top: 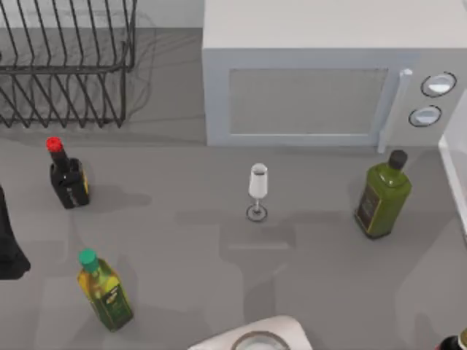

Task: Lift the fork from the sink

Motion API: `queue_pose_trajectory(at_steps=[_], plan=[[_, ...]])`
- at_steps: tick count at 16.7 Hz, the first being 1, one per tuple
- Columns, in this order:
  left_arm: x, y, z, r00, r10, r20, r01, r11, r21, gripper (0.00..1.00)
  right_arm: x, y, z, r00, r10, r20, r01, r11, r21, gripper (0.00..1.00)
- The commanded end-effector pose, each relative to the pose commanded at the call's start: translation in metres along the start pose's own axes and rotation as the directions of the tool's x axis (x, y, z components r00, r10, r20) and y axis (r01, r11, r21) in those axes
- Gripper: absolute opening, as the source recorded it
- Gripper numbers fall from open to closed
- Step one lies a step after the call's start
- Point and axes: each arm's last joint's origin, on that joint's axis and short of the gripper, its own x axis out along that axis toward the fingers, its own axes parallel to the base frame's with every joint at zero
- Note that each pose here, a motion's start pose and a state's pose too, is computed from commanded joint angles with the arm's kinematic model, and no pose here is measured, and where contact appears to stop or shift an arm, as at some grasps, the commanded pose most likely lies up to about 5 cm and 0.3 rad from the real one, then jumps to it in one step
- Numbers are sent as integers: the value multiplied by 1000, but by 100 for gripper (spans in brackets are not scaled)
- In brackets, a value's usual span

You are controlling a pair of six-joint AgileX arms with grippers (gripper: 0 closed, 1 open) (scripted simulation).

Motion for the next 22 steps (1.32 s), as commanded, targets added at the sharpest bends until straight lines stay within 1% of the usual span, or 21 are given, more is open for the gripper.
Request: queue_pose_trajectory(at_steps=[9, 10, 17, 18, 20, 22], plan=[[0, 0, 0, 1000, 0, 0, 0, 1000, 0, 100, 0, 0, 0, 1000, 0, 0, 0, 1000, 0, 2], [0, 0, 0, 1000, 0, 0, 0, 1000, 0, 100, 0, 0, 0, 1000, 0, 0, 0, 1000, 0, 0], [0, 0, 0, 1000, 0, 0, 0, 1000, 0, 100, 0, 0, 0, 1000, 0, 0, 0, 1000, 0, 0], [0, 0, 0, 1000, 0, 0, 0, 1000, 0, 100, -23, 0, 6, 999, 0, 48, 0, 1000, 7, 0], [0, 0, 0, 1000, 0, 0, 0, 1000, 0, 100, -28, 0, 7, 999, -1, 50, 0, 1000, 7, 0], [0, 0, 0, 1000, 0, 0, 0, 1000, 0, 100, -46, -1, 11, 999, -1, 52, 1, 1000, 7, 0]])
